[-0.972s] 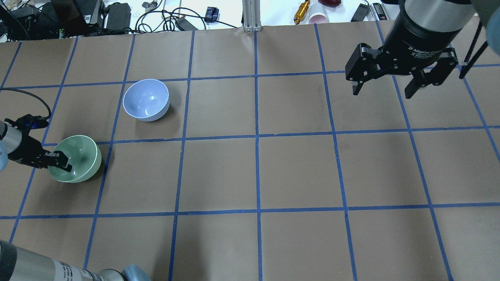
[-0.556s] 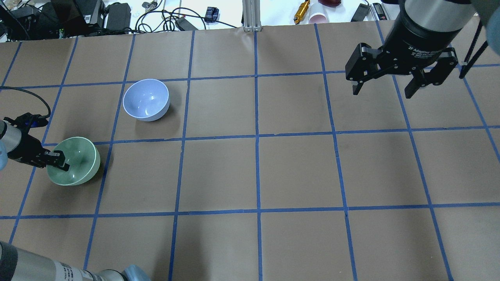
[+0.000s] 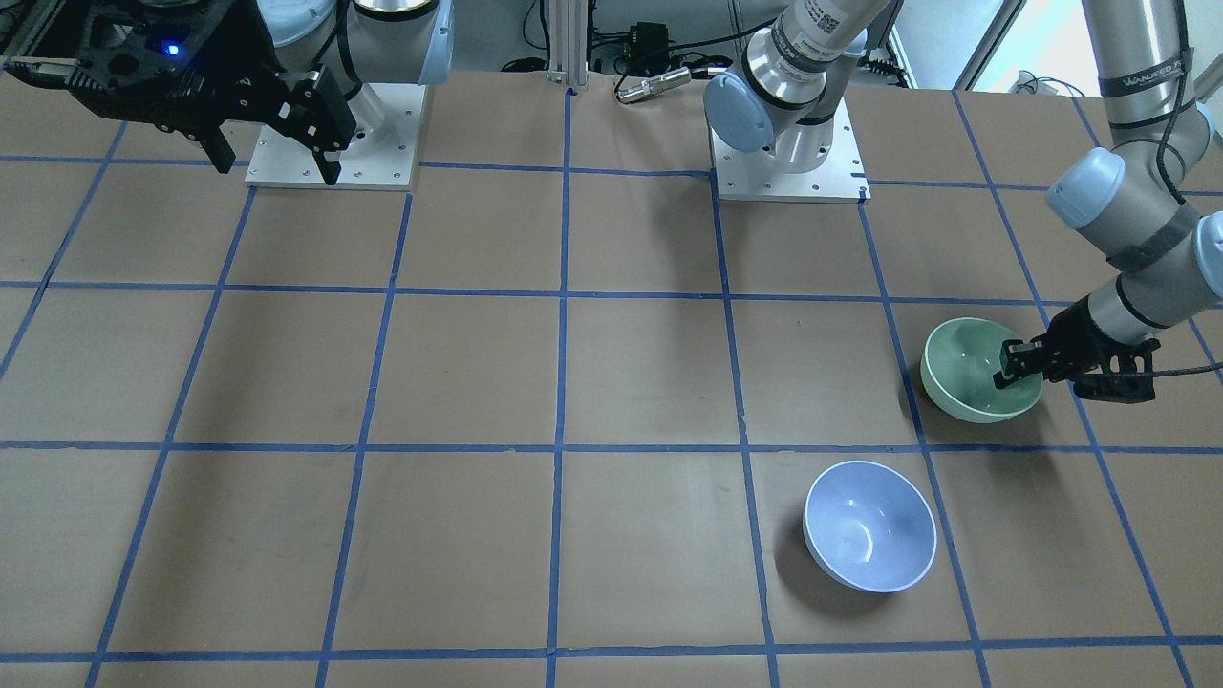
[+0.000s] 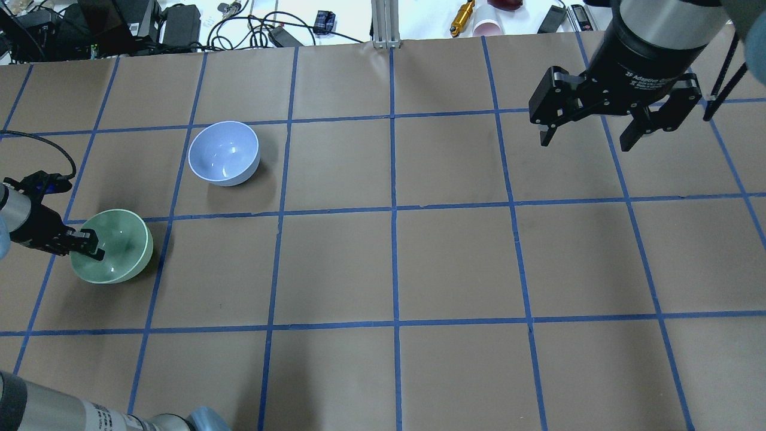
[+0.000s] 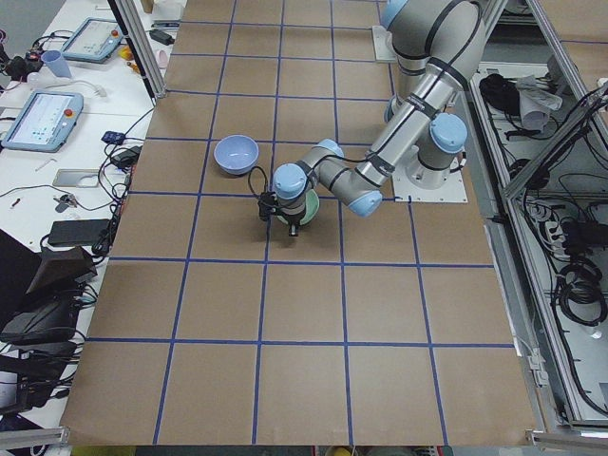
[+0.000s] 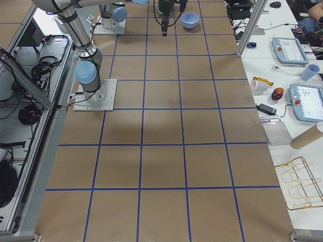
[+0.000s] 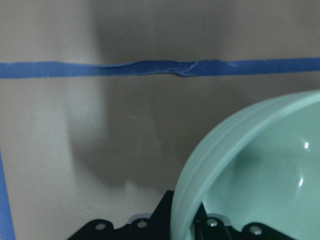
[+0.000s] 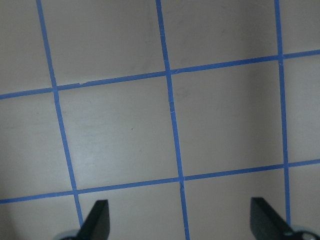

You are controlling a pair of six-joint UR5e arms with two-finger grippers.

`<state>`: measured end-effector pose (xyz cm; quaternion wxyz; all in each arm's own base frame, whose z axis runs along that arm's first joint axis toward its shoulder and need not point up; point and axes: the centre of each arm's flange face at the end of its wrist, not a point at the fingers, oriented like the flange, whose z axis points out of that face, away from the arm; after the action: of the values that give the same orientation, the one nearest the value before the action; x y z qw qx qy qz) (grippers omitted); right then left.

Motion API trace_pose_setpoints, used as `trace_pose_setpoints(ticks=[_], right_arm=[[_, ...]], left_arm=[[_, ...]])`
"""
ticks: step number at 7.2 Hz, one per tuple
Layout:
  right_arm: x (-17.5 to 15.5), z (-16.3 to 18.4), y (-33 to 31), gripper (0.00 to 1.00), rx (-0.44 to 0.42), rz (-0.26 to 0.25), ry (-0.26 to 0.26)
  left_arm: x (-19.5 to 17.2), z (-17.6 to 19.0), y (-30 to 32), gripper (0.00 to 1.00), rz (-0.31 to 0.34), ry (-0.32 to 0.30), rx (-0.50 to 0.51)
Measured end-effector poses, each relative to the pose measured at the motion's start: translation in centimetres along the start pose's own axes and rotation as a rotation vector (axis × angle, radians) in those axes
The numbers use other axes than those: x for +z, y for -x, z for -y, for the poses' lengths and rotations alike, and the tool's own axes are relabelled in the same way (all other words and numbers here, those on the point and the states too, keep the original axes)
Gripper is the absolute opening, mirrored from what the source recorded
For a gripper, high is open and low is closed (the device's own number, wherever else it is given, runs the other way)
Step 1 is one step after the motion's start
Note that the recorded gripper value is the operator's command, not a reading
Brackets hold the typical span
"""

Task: Stack green bowl on blue bowl
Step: 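Close the left gripper on the green bowl's rim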

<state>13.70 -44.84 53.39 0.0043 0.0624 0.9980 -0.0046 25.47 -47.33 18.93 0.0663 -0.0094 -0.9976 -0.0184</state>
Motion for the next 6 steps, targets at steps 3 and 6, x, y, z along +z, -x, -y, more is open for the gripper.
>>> trace_pose_setpoints(ticks=[3, 6], right_arm=[[-0.03, 0.01, 0.00, 1.00, 0.000, 0.000, -0.001], [-0.04, 0.01, 0.00, 1.00, 0.000, 0.000, -0.001]], left_arm=[[-0.27, -0.01, -0.05, 0.00, 0.000, -0.002, -0.002], [-0.98, 0.19, -0.27, 0.00, -0.010, -0.022, -0.004]])
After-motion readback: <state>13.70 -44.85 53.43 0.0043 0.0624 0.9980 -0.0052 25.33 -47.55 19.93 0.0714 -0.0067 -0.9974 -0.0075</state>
